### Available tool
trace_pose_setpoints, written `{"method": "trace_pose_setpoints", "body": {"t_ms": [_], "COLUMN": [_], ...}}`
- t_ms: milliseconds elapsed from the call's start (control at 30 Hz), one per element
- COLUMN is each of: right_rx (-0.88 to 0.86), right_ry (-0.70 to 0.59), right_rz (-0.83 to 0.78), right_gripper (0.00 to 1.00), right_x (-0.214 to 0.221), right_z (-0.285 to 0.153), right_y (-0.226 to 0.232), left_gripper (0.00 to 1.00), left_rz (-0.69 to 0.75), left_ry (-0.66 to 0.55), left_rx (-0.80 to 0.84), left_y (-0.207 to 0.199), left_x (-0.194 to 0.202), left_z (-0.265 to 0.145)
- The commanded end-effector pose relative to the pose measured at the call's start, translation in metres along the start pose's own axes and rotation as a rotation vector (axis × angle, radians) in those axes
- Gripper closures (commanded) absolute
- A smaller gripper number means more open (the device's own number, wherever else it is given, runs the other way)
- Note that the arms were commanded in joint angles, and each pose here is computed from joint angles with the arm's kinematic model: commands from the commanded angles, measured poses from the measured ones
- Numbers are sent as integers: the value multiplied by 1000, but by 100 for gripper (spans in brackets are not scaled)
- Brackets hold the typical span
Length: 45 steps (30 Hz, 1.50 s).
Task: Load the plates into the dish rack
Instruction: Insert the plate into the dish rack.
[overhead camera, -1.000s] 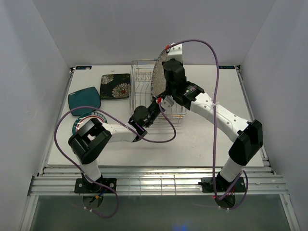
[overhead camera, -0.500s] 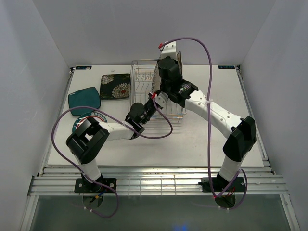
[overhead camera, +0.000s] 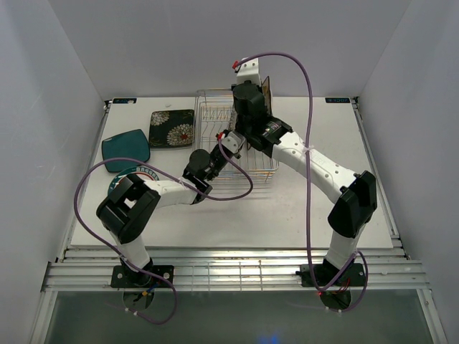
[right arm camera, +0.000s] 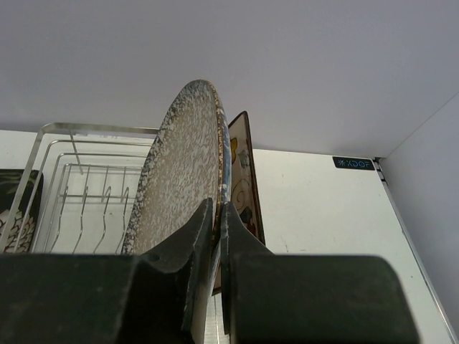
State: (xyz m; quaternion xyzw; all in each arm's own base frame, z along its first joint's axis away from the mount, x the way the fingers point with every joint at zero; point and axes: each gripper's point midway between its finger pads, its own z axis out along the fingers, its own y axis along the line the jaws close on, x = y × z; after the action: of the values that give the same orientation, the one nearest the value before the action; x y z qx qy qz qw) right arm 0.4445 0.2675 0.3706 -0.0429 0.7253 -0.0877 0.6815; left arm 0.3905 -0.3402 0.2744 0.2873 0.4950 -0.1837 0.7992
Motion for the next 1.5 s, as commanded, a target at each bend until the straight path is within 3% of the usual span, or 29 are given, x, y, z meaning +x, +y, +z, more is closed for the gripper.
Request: {"method": "trace_pose_setpoints", "body": {"t_ms": [0,1200,1467], "right_rx": [7,-157,-197], "right_ry": [-236,-216,-232], "right_rz": [239,175,178], "right_gripper": [92,92,92], "right_x": [-101,-57,-54], "right_z": [-17,20,33], "right_y": [-21,25,29], "left_gripper": [100,100,94], "left_rz": [-33,-91,-90], "left_ry": [-109,7,44], "left_rx": [8,-36,-26], "left_y": [14,28,26], "left_x": [-41,20,34], "left_z": [7,5,13]}}
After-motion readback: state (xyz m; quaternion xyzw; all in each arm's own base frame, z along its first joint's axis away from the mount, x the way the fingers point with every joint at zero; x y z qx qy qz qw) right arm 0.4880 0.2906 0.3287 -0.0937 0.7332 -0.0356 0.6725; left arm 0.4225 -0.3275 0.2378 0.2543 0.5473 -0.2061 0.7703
